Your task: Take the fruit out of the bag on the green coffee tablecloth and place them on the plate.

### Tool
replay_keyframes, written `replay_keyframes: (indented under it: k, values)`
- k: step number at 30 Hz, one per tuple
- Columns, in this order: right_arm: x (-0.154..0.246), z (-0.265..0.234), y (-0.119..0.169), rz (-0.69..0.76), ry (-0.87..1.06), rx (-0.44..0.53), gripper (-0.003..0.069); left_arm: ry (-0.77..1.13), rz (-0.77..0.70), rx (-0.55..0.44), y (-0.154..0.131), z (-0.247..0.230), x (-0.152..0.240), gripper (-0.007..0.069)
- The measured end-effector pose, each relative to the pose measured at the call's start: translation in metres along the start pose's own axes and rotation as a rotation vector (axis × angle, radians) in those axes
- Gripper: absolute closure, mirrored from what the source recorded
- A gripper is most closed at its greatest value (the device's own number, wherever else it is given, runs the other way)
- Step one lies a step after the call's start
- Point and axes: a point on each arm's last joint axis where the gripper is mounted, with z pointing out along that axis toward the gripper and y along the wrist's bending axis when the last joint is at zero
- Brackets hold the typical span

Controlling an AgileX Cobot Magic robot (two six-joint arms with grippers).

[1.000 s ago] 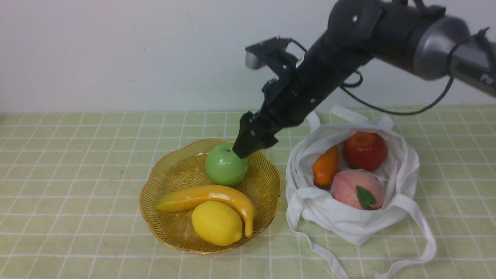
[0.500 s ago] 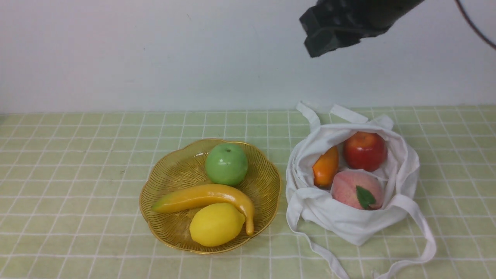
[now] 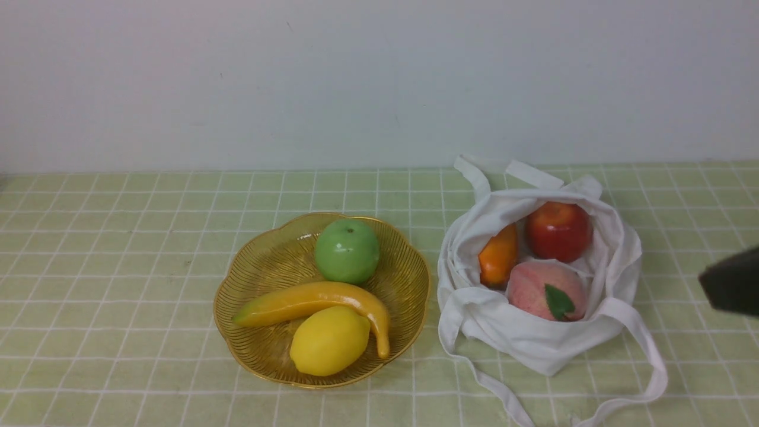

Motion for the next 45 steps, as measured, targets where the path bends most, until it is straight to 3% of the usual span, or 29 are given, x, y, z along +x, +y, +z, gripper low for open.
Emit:
replay_keyframes:
  k: [6,11,38,45]
  values:
    - [0.050,0.037,-0.003,0.020,-0.161,0.029,0.0673,0.000,0.000,0.000,0.000,0.000,0.000,0.0633]
    - [0.061,0.062,-0.007,0.017,-0.301,0.061,0.0673,0.000,0.000,0.000,0.000,0.000,0.000,0.0633]
    - [0.063,0.063,-0.008,0.018,-0.336,0.067,0.0673,0.000,0.000,0.000,0.000,0.000,0.000,0.0633]
    - [0.106,0.049,-0.010,0.057,-0.533,0.131,0.0673,0.000,0.000,0.000,0.000,0.000,0.000,0.0633]
